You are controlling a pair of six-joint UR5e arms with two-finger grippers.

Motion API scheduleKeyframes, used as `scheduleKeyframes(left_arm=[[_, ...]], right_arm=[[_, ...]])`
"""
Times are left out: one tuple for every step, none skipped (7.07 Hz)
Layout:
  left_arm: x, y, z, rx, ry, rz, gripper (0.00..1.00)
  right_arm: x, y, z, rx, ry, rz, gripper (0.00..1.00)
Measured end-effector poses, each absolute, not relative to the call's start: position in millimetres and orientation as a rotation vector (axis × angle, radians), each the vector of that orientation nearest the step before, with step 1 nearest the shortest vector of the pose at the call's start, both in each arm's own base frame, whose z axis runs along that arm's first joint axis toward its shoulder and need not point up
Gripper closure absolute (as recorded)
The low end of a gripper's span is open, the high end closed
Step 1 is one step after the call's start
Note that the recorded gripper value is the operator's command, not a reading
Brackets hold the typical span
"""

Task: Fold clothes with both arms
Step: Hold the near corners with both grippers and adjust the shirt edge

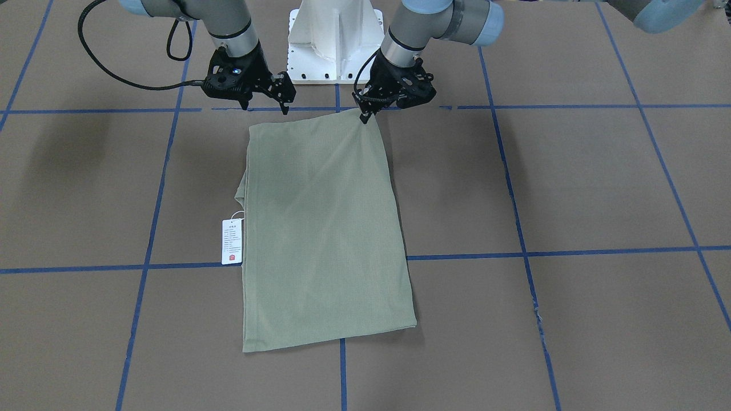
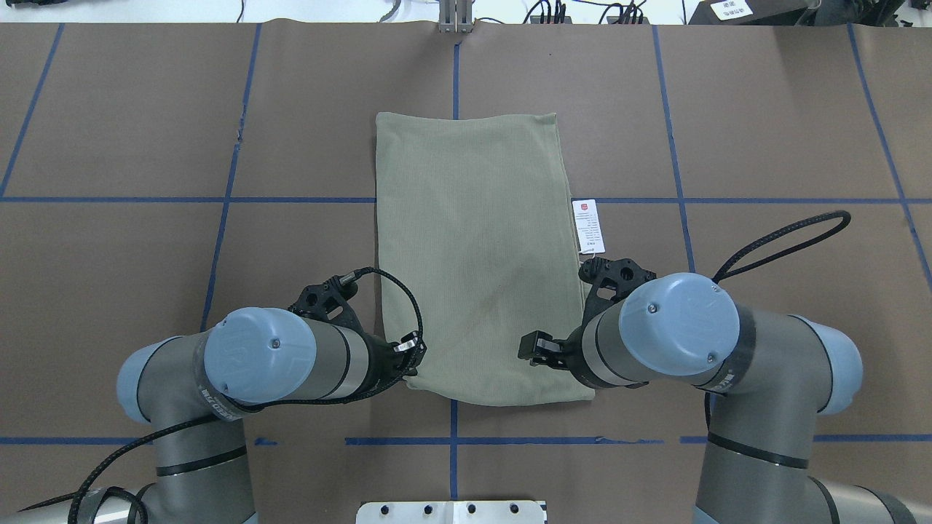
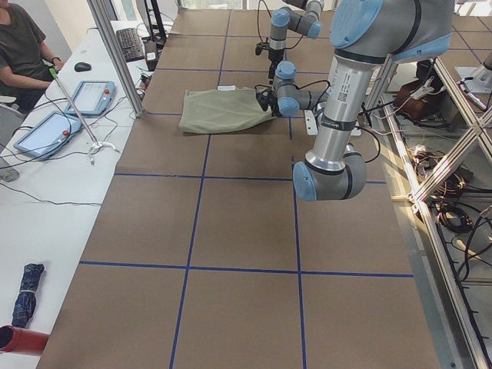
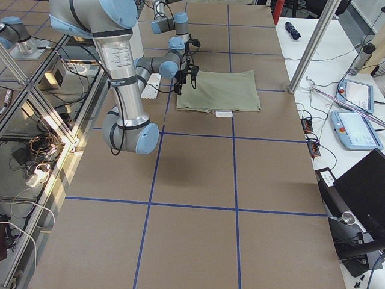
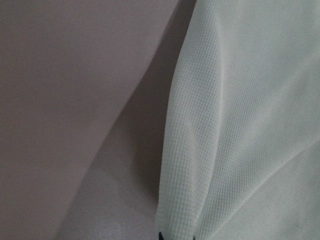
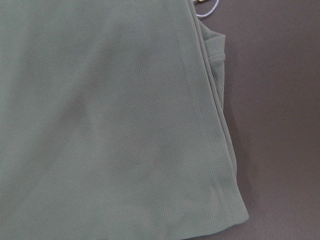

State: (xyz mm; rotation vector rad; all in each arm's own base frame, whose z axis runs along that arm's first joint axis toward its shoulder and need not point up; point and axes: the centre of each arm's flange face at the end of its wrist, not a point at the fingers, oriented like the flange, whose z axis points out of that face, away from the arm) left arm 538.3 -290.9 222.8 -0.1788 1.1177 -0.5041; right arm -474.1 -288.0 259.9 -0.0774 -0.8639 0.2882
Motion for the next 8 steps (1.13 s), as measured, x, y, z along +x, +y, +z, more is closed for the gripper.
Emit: scheduleKeyframes(left_arm=[[539.0,-290.9,222.8,-0.179,1.117,-0.504,1.0],[539.6,-290.9,222.8,-0.179,1.117,-0.503,1.0],[539.9,-291.0,222.6,-0.179,1.117,-0.503,1.0],[540.1,-291.0,222.3,-0.179,1.117,-0.503,1.0],[540.2,-291.0,222.2,-0.179,1.118,-0.503,1.0],[540.3,-291.1,222.1,-0.179,1.118,-0.503,1.0],[540.3,-291.1,222.1,-0.179,1.118,-0.503,1.0],[540.2,-291.0,222.0,-0.179,1.118,-0.503,1.0]], right_arm=[[-484.1,-283.5,268.8,-0.091,-0.843,0.333,0.0],[-489.7,-279.9,276.8,-0.089,-0.833,0.374,0.0],[-492.5,-276.0,286.7,-0.091,-0.846,0.403,0.0],[-496.1,-272.0,296.9,-0.096,-0.865,0.416,0.0],[-505.1,-268.0,306.0,-0.099,-0.864,0.419,0.0],[-515.8,-265.8,314.4,-0.095,-0.852,0.42,0.0],[-522.8,-264.0,319.0,-0.092,-0.843,0.418,0.0],[-526.2,-262.1,321.6,-0.092,-0.837,0.416,0.0]])
